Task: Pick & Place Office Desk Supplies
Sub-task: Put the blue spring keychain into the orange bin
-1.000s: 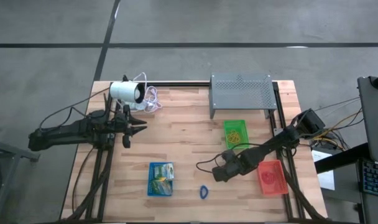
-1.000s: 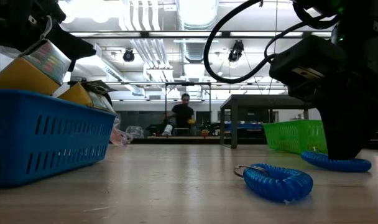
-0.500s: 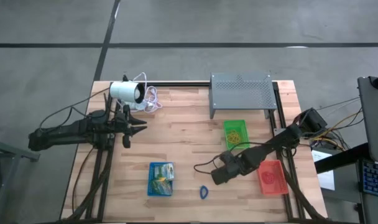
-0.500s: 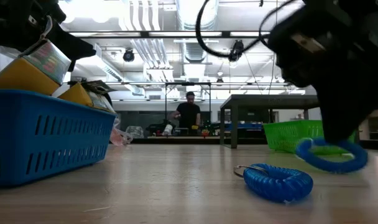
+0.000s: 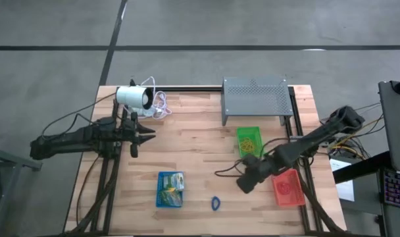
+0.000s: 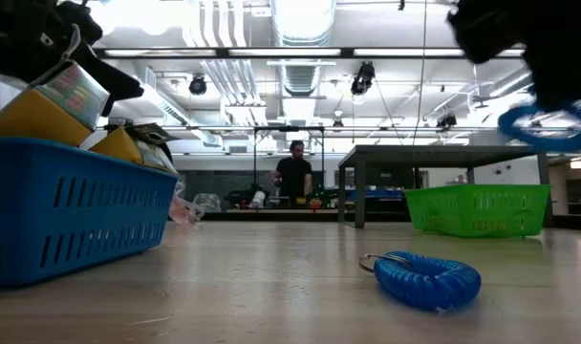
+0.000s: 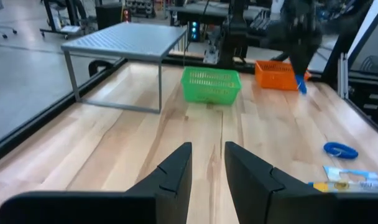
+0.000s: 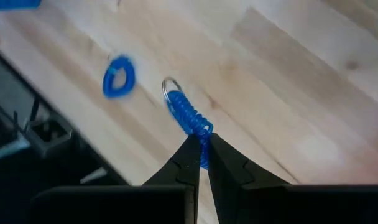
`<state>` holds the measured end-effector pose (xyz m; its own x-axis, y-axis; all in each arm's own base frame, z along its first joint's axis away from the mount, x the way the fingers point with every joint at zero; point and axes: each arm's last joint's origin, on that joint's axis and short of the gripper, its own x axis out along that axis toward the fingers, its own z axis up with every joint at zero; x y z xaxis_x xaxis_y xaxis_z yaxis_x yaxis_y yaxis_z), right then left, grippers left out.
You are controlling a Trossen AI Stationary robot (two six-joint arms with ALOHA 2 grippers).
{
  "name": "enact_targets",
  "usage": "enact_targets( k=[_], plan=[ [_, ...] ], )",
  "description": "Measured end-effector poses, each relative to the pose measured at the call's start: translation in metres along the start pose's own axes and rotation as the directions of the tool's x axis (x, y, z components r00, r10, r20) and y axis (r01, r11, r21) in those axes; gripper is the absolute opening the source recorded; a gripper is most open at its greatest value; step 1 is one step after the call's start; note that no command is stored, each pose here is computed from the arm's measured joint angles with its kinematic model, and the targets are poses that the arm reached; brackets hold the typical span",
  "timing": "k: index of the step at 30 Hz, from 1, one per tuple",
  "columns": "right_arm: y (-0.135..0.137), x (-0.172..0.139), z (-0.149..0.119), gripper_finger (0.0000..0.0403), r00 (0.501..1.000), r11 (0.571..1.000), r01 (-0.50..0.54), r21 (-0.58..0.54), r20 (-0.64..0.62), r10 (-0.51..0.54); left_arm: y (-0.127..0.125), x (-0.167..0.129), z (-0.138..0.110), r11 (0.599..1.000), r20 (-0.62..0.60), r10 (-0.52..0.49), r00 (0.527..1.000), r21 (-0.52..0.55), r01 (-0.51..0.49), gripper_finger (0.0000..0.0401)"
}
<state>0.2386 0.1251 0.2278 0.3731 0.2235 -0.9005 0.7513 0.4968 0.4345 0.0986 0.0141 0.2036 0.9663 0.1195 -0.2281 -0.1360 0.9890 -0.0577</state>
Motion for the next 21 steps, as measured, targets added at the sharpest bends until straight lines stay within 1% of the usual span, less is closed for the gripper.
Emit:
enact_targets(
  k=[3,5,8,13,18,21],
  plan=[
    [-0.008,-0.022,-0.002,0.0017,1.0,0.999,-0.011,-0.053,-0.02,0.01,0.0,0.0,-0.003,1.0,-0.031,0.001,1.0,-0.001,-0.001,0.0099],
    [-0.014,-0.036,-0.003,0.0017,1.0,0.993,-0.019,-0.118,-0.024,0.017,0.0,0.0,-0.005,1.0,-0.054,0.003,0.999,-0.001,-0.003,0.0099],
    [-0.026,-0.052,-0.006,0.0017,0.999,0.981,0.005,-0.194,-0.031,-0.012,0.0,0.0,-0.009,1.0,-0.095,0.005,0.996,-0.002,-0.005,0.0099],
    [-0.046,-0.073,-0.011,0.0017,0.995,0.981,0.077,-0.177,-0.054,-0.088,0.001,-0.001,-0.015,1.0,-0.154,0.008,0.988,-0.003,-0.008,0.0099],
    [-0.058,-0.085,-0.016,0.0017,0.99,0.972,0.099,-0.211,-0.078,-0.118,0.001,-0.002,-0.018,1.0,-0.187,0.009,0.982,-0.004,-0.01,0.0099],
    [-0.064,-0.089,-0.017,0.0017,0.985,0.968,0.134,-0.213,-0.08,-0.154,0.001,-0.002,-0.019,1.0,-0.193,0.01,0.981,-0.004,-0.011,0.0099]
  ],
)
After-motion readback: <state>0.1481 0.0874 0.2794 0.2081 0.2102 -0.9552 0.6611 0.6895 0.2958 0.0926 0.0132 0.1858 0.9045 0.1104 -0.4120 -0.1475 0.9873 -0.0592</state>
